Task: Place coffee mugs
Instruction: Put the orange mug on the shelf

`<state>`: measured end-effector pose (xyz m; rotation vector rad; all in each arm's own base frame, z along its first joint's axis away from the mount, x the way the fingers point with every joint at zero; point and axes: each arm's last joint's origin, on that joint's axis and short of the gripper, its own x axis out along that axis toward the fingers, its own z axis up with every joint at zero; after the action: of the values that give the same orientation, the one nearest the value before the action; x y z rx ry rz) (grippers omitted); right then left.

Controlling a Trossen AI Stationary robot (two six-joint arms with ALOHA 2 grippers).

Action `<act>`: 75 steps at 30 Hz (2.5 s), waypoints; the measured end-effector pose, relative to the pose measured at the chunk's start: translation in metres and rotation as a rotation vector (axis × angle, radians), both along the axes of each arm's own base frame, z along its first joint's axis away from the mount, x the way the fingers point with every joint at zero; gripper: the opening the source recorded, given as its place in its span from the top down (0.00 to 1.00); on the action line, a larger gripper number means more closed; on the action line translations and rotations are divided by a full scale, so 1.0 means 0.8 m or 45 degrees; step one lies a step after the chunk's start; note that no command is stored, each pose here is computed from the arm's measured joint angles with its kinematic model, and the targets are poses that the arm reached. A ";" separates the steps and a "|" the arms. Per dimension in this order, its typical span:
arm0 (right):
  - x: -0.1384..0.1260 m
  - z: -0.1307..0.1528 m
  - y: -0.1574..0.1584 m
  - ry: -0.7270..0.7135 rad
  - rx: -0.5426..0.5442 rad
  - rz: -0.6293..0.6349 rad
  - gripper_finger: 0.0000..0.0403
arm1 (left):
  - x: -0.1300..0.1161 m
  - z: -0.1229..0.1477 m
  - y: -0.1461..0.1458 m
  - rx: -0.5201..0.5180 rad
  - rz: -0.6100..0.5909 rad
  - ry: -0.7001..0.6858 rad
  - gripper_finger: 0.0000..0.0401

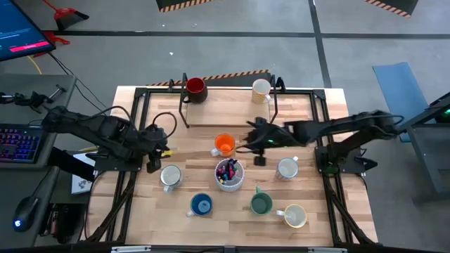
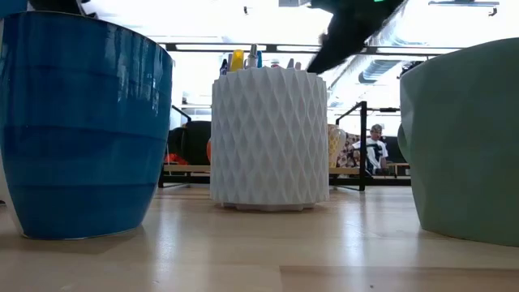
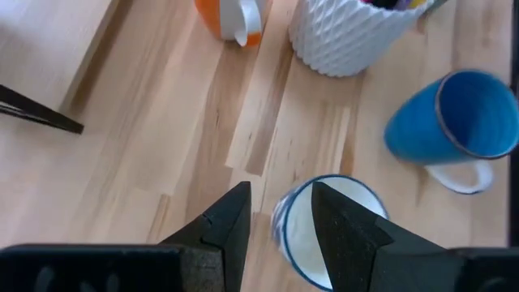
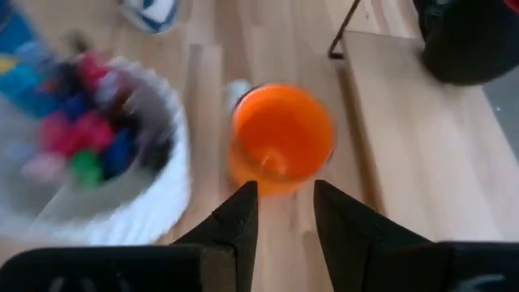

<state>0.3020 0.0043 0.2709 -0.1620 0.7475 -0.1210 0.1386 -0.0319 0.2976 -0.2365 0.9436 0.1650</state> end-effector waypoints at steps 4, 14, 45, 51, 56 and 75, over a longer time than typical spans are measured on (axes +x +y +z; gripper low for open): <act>0.045 0.001 -0.034 0.141 0.000 -0.058 0.75 | -0.003 -0.011 -0.002 0.012 -0.021 0.032 0.70; 0.113 -0.022 -0.093 0.384 0.221 0.026 0.75 | -0.004 -0.029 -0.003 0.057 -0.063 0.096 0.70; 0.143 -0.078 -0.091 0.535 0.289 0.019 0.98 | -0.004 -0.031 -0.003 0.093 -0.108 0.103 0.70; 0.151 -0.023 -0.073 0.466 0.161 0.047 0.99 | -0.004 -0.031 -0.003 0.095 -0.109 0.104 0.70; 0.157 0.037 -0.078 0.381 -0.108 0.016 1.00 | -0.004 -0.031 -0.003 0.115 -0.131 0.105 0.70; 0.084 0.086 -0.292 0.239 -0.012 -0.345 1.00 | -0.004 -0.031 -0.002 0.155 -0.106 0.095 0.70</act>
<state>0.3689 -0.2294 0.3400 -0.0809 0.9546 -0.3708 0.1353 -0.0331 0.2730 -0.0788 1.0123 0.1548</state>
